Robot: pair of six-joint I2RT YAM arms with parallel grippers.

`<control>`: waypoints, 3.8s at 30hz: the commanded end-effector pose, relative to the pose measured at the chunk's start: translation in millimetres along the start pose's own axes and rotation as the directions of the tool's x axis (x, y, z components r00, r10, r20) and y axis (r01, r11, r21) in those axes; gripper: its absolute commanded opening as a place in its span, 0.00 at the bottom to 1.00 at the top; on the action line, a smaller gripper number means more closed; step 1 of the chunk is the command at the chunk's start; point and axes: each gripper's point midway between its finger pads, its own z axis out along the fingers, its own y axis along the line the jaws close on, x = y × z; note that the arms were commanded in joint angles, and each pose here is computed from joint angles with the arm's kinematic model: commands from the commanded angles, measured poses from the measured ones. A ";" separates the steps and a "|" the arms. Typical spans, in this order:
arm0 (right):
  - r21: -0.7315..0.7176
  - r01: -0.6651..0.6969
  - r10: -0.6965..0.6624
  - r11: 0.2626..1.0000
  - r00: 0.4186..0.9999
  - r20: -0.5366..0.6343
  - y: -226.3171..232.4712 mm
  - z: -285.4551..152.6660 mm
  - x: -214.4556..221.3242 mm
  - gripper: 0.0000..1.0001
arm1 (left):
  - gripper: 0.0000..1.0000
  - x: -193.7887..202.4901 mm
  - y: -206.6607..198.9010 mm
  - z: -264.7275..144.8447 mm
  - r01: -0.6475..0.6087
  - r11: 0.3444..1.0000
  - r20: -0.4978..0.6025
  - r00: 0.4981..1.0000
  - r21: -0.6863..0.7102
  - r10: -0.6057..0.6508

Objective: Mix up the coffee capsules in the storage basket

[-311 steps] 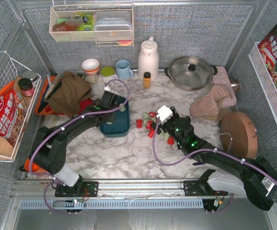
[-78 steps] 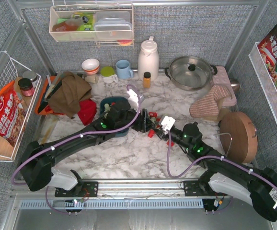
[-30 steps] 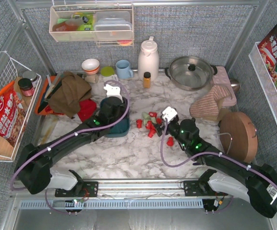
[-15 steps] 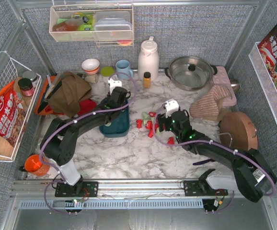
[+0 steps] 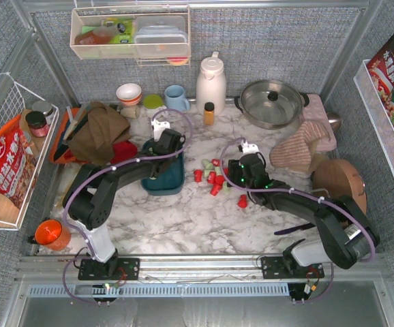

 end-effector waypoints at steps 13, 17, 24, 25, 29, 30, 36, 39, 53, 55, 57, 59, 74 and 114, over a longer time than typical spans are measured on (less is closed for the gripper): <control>-0.108 -0.030 0.013 0.994 0.988 -0.154 28.3 8.3 15.7 0.50 | 0.57 4.5 10.9 2.7 0.037 0.998 -0.007 0.999 -0.054 -0.038; -0.137 -0.028 0.000 0.990 0.979 -0.202 34.6 9.5 22.1 0.46 | 0.60 -2.9 10.4 -1.9 0.054 0.997 0.009 0.999 -0.049 -0.054; -0.134 -0.012 -0.019 0.991 0.974 -0.226 34.3 10.0 26.8 0.43 | 0.62 -24.7 -7.8 -27.6 0.098 0.993 0.040 0.994 0.062 -0.101; -0.132 -0.009 -0.022 0.991 0.972 -0.232 34.1 10.7 27.5 0.43 | 0.62 -27.5 -12.6 -32.7 0.095 0.992 0.051 0.994 0.088 -0.099; -0.121 0.026 -0.058 0.992 0.962 -0.267 29.9 8.9 33.4 0.43 | 0.63 -31.4 -27.1 -50.2 0.056 0.989 0.079 0.995 0.133 -0.067; -0.120 0.031 -0.063 0.992 0.960 -0.274 28.6 7.6 35.7 0.43 | 0.63 -31.9 -30.0 -53.6 0.048 0.989 0.083 0.995 0.141 -0.060; -0.117 0.063 -0.093 0.991 0.957 -0.276 24.0 -2.1 34.9 0.43 | 0.64 -34.6 -52.0 -75.7 -0.002 0.978 0.117 0.993 0.208 -0.023; -0.118 0.068 -0.100 0.991 0.952 -0.291 23.1 -3.3 38.3 0.43 | 0.64 -39.3 -63.6 -87.9 -0.011 0.968 0.139 0.990 0.252 -0.025; -0.150 0.056 -0.101 0.987 0.944 -0.314 30.6 -5.0 41.6 0.26 | 0.64 -12.4 -115.2 -124.1 -0.132 0.830 0.200 0.980 0.543 0.025; -0.172 0.052 -0.102 0.984 0.951 -0.293 35.4 -10.7 32.2 0.19 | 0.65 -3.7 -125.7 -130.1 -0.184 0.779 0.216 0.974 0.600 0.063; -0.199 0.044 -0.098 0.979 0.958 -0.271 41.3 -18.5 22.1 0.17 | 0.65 8.4 -139.1 -139.3 -0.254 0.696 0.248 0.962 0.671 0.112; -0.237 0.033 -0.093 0.971 0.965 -0.244 49.5 -29.6 8.8 0.16 | 0.65 21.2 -150.3 -149.0 -0.306 0.607 0.279 0.950 0.733 0.141; -0.471 -0.002 -0.002 0.882 1.000 -0.008 92.4 -114.7 -74.6 0.17 | 0.87 33.7 -180.2 -222.5 -0.667 0.313 0.703 0.711 0.676 -0.004; -0.266 0.047 -0.052 0.963 0.999 -0.011 48.1 -76.8 -63.5 0.61 | 0.23 -3.4 -30.1 -71.0 -0.286 0.904 0.364 0.917 0.316 0.163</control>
